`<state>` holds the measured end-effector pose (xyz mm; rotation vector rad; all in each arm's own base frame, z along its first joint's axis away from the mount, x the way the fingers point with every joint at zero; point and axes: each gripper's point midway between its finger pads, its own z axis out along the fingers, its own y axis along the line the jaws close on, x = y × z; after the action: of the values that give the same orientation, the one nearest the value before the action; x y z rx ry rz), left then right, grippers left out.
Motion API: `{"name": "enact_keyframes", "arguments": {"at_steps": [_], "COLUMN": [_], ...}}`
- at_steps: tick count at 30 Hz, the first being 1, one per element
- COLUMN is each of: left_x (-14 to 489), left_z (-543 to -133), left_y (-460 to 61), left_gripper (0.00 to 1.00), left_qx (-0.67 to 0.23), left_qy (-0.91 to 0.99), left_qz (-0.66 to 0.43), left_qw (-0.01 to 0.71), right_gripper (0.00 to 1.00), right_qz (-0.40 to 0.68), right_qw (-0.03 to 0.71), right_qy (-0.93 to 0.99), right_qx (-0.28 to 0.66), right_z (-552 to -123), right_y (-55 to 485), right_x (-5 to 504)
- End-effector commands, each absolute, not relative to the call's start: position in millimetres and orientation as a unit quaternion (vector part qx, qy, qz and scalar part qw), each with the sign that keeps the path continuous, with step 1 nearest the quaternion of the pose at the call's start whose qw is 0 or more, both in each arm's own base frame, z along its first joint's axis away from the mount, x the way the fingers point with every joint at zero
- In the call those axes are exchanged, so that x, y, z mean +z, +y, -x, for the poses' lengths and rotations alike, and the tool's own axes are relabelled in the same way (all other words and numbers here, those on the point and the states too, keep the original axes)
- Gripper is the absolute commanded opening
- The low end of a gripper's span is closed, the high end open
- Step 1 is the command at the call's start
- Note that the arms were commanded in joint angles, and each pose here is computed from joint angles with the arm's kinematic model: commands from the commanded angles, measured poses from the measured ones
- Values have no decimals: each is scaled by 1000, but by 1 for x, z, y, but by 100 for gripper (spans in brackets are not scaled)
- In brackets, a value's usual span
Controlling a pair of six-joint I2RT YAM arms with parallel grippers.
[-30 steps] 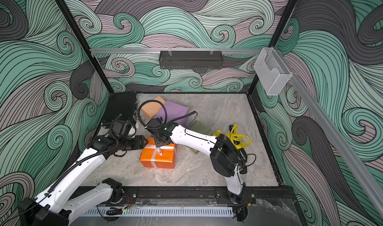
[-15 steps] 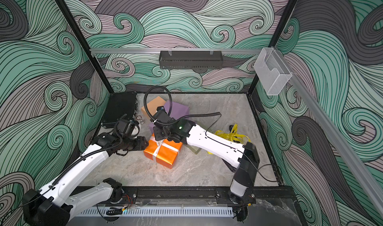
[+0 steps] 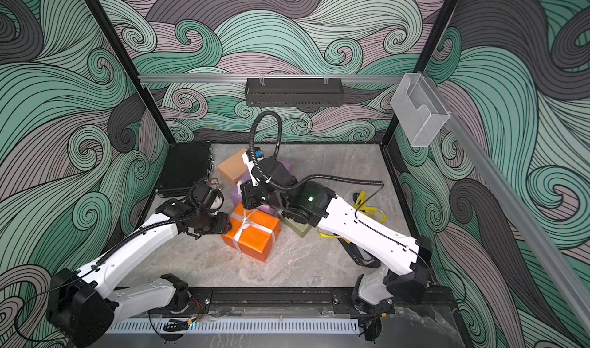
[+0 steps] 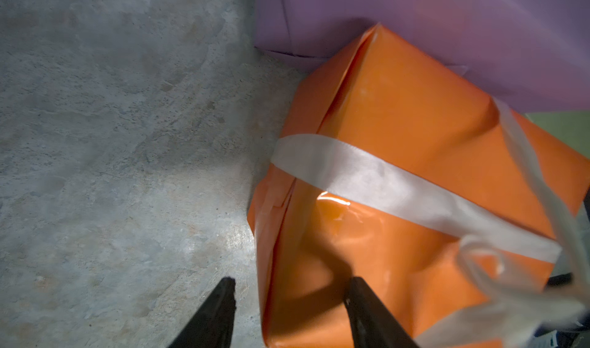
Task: Untie the ribbon bows on the gift boxes
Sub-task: Untie the ribbon from the gift box.
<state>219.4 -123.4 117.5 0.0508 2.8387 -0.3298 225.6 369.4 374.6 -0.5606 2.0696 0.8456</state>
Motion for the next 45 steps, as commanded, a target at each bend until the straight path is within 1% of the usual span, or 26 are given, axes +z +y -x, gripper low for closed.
{"name": "enact_keyframes", "arguments": {"at_steps": [1,4,5,7,9,10,12,13,14,15,17,19,22,26,28,32,35,38,40,42,45], "left_x": [126,131,134,144,153,158,164,168,170,171,171,169,166,161,159,161,161,159,159,156,151], "left_z": [-220,-221,-220,-219,-218,-218,-217,-215,-213,-210,-204,-196,-192,-201,-211,-239,-245,-247,-248,-250,-253], "left_y": [-122,-124,-128,-140,-146,-147,-151,-155,-159,-164,-173,-188,-209,-228,-230,-216,-219,-238,-252,-253,-237], "left_gripper": [57,58,59,64,69,71,74,75,76,77,79,81,84,85,84,82,74,63,58,54,51], "left_qx": [-101,-108,-123,-160,-179,-182,-191,-198,-202,-202,-191,-183,-172,-125,-96,-37,-64,-114,-140,-133,-82], "left_qy": [984,982,979,970,962,958,952,949,947,946,945,944,941,949,959,970,974,971,968,972,981], "left_qz": [-26,-29,-34,-53,-70,-77,-91,-100,-108,-122,-151,-187,-225,-241,-222,-163,-126,-112,-116,-109,-84], "left_qw": [144,154,159,177,195,206,221,225,225,224,217,200,185,160,151,177,178,177,171,161,154], "right_gripper": [0,0,0,5,6,9,21,20,16,14,14,19,26,28,28,28,27,27,27,27,26], "right_qz": [211,199,195,185,153,138,122,124,128,129,127,113,101,87,82,81,87,90,93,95,101], "right_qw": [449,444,438,426,420,418,409,401,393,389,385,387,380,370,370,370,368,367,364,360,359], "right_qy": [795,806,812,824,841,846,853,857,861,863,865,864,876,882,881,880,880,879,880,880,878], "right_qx": [348,337,333,324,305,302,299,298,297,296,297,300,280,279,282,286,288,290,291,294,301], "right_z": [-227,-232,-233,-235,-242,-245,-246,-243,-240,-236,-226,-217,-210,-203,-198,-189,-183,-179,-178,-177,-174], "right_y": [346,329,324,311,288,277,263,259,257,252,242,229,208,193,187,178,174,172,173,174,175], "right_x": [410,395,387,369,349,339,321,313,304,297,283,265,240,223,218,211,209,206,205,204,207]}}
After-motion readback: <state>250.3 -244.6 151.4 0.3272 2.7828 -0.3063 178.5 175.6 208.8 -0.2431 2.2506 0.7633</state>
